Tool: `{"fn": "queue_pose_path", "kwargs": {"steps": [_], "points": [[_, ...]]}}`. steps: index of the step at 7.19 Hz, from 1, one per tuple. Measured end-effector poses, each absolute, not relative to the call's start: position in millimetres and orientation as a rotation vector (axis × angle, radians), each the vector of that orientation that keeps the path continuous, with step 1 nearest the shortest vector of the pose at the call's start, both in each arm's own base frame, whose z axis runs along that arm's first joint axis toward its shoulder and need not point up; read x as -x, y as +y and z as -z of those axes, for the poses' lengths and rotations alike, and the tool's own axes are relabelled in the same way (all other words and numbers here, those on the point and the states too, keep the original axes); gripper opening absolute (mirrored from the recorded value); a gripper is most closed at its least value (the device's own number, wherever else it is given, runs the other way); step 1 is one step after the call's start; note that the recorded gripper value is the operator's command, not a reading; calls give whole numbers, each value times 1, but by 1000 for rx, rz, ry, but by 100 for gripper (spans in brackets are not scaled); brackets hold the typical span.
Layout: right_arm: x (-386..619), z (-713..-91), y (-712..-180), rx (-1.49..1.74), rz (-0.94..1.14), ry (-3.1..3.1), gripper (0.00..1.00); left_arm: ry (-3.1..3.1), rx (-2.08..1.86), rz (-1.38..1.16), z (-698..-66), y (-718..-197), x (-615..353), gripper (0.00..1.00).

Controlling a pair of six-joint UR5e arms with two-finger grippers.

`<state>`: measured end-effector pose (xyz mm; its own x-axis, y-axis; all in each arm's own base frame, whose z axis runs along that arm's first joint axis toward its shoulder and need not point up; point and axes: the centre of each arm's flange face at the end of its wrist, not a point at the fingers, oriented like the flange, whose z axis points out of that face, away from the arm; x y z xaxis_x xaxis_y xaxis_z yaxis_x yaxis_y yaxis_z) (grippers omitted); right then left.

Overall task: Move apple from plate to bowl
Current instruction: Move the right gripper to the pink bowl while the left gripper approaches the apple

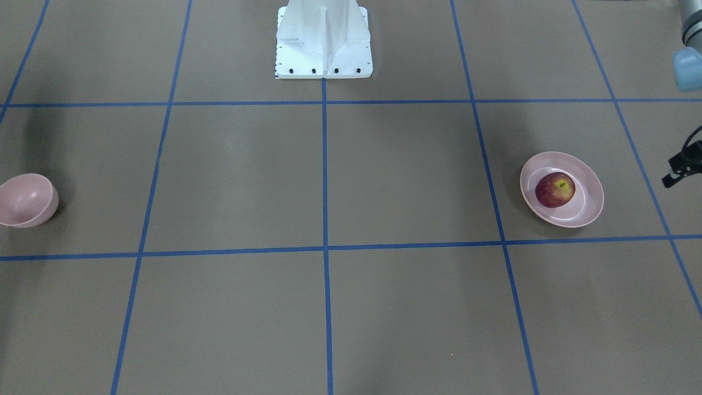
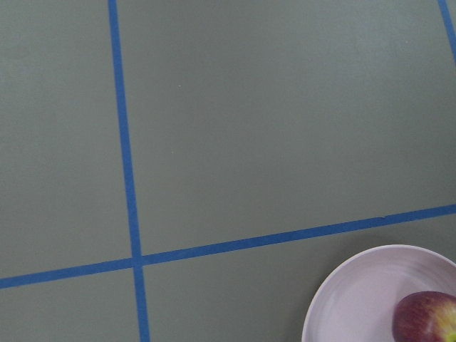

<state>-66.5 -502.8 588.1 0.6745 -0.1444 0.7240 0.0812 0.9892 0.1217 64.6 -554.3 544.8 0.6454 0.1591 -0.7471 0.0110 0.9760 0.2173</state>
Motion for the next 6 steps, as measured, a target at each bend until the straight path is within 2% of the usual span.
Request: {"fn": "queue_pose_path", "kwargs": {"steps": [3,4,5,6], "points": [[113,-644,-523,-182,232,-858,100,891,-186,-78,-522,-563,-103,99],[123,-654,-525,-173,235,-864,93,894,-188,-79,-519,-565,-106,99],[131,-659,-523,-162,243,-870,1,895,-190,-80,-516,-566,-107,99],[136,-663,-520,-147,249,-877,0,896,-193,-81,-514,-567,-108,99]]}}
